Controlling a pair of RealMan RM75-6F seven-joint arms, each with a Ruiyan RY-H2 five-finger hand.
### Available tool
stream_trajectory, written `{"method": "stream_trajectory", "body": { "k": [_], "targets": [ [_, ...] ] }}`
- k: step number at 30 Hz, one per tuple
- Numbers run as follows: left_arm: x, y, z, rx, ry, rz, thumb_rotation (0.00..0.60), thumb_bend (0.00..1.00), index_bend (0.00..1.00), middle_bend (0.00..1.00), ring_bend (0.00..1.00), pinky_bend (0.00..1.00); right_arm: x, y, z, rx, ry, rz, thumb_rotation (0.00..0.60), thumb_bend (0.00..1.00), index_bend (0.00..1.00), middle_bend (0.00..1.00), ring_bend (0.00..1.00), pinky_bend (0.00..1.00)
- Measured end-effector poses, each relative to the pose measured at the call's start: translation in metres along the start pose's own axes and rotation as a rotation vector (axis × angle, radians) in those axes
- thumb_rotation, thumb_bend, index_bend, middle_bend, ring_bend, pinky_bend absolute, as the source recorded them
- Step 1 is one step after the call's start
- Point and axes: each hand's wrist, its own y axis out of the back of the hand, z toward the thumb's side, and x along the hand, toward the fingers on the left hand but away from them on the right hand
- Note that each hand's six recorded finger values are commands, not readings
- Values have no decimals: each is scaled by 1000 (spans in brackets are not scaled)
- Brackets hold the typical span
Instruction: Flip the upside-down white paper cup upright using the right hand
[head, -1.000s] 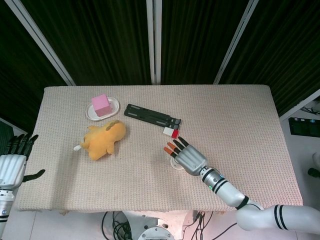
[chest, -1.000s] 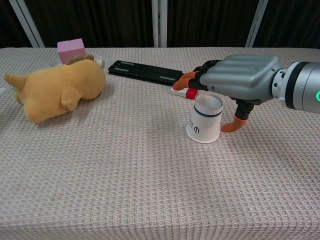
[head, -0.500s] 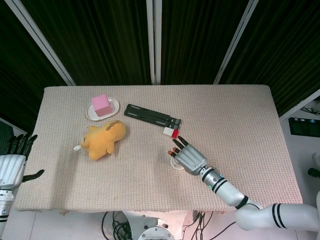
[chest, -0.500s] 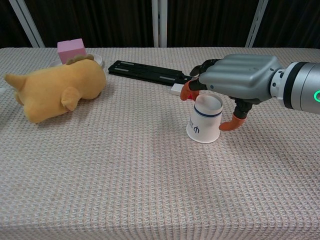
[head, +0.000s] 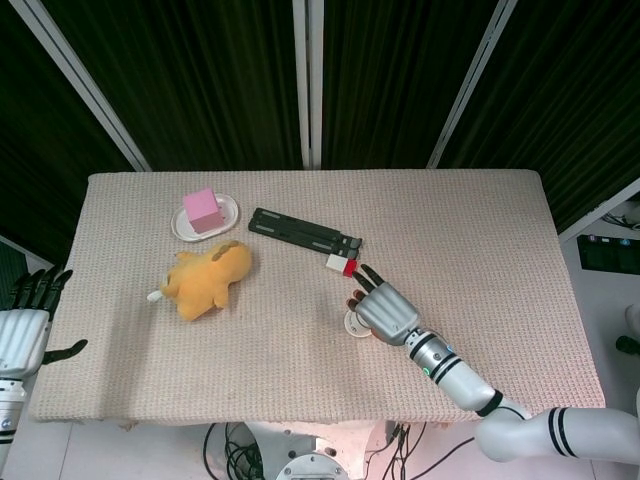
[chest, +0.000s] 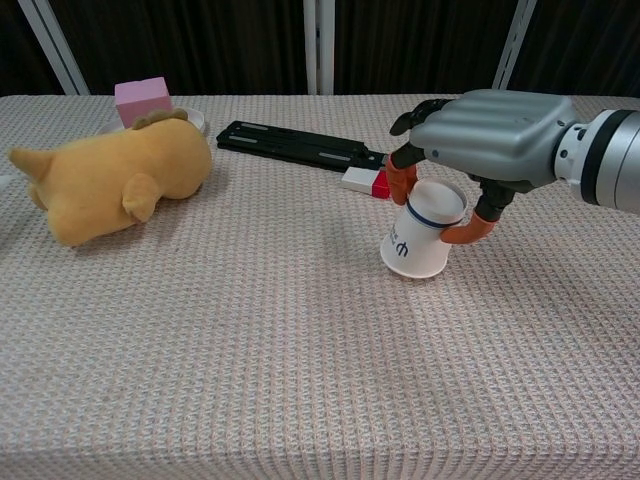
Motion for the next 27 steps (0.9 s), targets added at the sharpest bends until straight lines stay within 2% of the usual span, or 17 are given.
{"method": "stream_trajectory", "body": {
  "k": [5,8,14,18,21,24,27],
  "targets": [
    [0,-1,0,3,-1,-1,600,56,36,0,0,0,8,3,-13,-165,-31,-46,600,290,528,490,109,0],
    [0,-1,1,2,-5,-1,600,55,37,0,0,0,13,0,-26,-324,-56,-76,600,290,543,508,111,0],
    [0,-3,3,11,-10,-5,600,56,37,0,0,0,25,-19,-57,-708,-105,-125,600,299,550,518,111,0],
    [1,-5,3,14,-8,-14,600,56,37,0,0,0,33,-38,-75,-974,-138,-122,600,301,551,519,111,0],
    [1,-5,2,15,-6,-12,600,55,37,0,0,0,37,-51,-86,-1124,-158,-106,600,301,552,519,111,0],
    [2,-5,1,13,-5,-12,600,55,37,0,0,0,42,-67,-101,-1179,-185,-86,600,299,552,519,111,0],
    [2,-5,1,12,-4,-15,600,55,37,0,0,0,47,-80,-112,-1163,-207,-67,600,281,560,518,111,0]
  ]
}}
